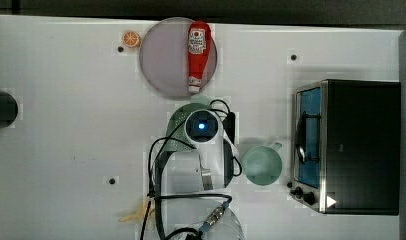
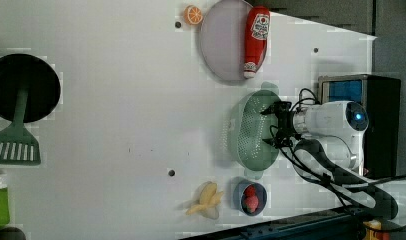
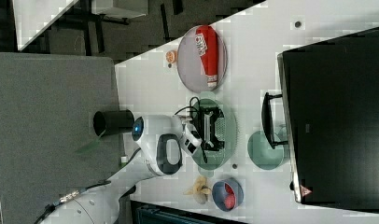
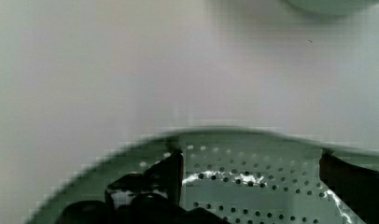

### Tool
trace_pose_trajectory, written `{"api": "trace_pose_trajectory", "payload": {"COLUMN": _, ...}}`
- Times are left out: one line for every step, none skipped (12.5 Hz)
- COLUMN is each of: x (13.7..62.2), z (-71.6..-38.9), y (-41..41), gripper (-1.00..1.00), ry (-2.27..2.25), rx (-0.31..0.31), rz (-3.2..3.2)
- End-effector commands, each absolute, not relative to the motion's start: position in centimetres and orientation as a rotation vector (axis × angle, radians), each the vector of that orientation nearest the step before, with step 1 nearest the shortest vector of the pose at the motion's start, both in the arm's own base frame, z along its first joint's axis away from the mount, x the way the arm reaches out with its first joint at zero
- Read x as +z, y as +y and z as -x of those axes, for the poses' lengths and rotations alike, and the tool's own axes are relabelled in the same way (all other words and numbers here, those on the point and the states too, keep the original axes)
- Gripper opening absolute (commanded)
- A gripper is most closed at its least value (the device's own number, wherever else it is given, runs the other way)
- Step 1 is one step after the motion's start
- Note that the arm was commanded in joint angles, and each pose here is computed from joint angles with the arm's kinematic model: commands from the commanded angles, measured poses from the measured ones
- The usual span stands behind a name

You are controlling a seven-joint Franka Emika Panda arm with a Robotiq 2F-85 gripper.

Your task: Drag strainer left to right.

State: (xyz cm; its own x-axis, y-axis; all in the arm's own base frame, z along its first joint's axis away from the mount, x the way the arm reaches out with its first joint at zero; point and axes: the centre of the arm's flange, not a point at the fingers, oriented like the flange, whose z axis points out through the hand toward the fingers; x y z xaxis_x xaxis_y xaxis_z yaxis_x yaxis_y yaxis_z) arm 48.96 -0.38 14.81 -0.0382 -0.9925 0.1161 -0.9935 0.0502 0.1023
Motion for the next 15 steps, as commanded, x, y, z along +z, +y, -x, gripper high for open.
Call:
{"api": "trace_pose_trajectory", "payload": {"x": 15.6, "z": -48.9, "y": -3.0, "gripper": 1.0, "ry": -2.084, "rx": 0.009, "rz": -2.134}}
{"api": "trace_pose_trajectory", "payload": {"x": 15.6, "z": -48.9, "y": -3.2, "gripper": 1.0, "ry": -2.084, "rx": 0.01, "rz": -2.133}}
{"api": "trace_pose_trajectory", "payload": {"x": 15.6, "z": -49.0, "y": -3.1, "gripper": 1.0, "ry": -2.085, "rx": 0.011, "rz": -2.133}}
{"api": "trace_pose_trajectory", "payload": {"x": 15.7, "z": -49.0, "y": -2.9, "gripper": 1.0, "ry": -2.083, "rx": 0.011, "rz": -2.138}}
{"api": "trace_pose_trajectory", "payload": {"x": 16.1, "z": -49.1, "y": -2.6, "gripper": 1.0, "ry": -2.087, "rx": 0.017, "rz": -2.146}}
{"api": "trace_pose_trajectory", "payload": {"x": 16.9, "z": -49.4, "y": -1.9, "gripper": 1.0, "ry": -2.076, "rx": 0.029, "rz": -2.177}}
{"api": "trace_pose_trajectory", "payload": {"x": 18.6, "z": -49.9, "y": -0.8, "gripper": 1.0, "ry": -2.029, "rx": 0.051, "rz": -2.256}}
{"api": "trace_pose_trajectory", "payload": {"x": 20.8, "z": -50.3, "y": 0.3, "gripper": 1.0, "ry": -1.962, "rx": 0.072, "rz": -2.342}}
{"api": "trace_pose_trajectory", "payload": {"x": 23.6, "z": -50.6, "y": 0.9, "gripper": 1.0, "ry": -1.91, "rx": 0.092, "rz": -2.407}}
{"api": "trace_pose_trajectory", "payload": {"x": 26.8, "z": -50.9, "y": 1.1, "gripper": 1.0, "ry": -1.844, "rx": 0.106, "rz": -2.464}}
{"api": "trace_pose_trajectory", "payload": {"x": 30.3, "z": -50.9, "y": 0.9, "gripper": 1.0, "ry": -1.772, "rx": 0.108, "rz": -2.51}}
{"api": "trace_pose_trajectory", "payload": {"x": 34.0, "z": -50.7, "y": 0.5, "gripper": 1.0, "ry": -1.711, "rx": 0.095, "rz": -2.542}}
{"api": "trace_pose_trajectory", "payload": {"x": 38.0, "z": -50.4, "y": 0.2, "gripper": 1.0, "ry": -1.662, "rx": 0.084, "rz": -2.581}}
{"api": "trace_pose_trajectory", "payload": {"x": 42.2, "z": -50.0, "y": -0.1, "gripper": 1.0, "ry": -1.63, "rx": 0.077, "rz": -2.622}}
{"api": "trace_pose_trajectory", "payload": {"x": 46.3, "z": -49.4, "y": -0.3, "gripper": 1.0, "ry": -1.606, "rx": 0.057, "rz": -2.665}}
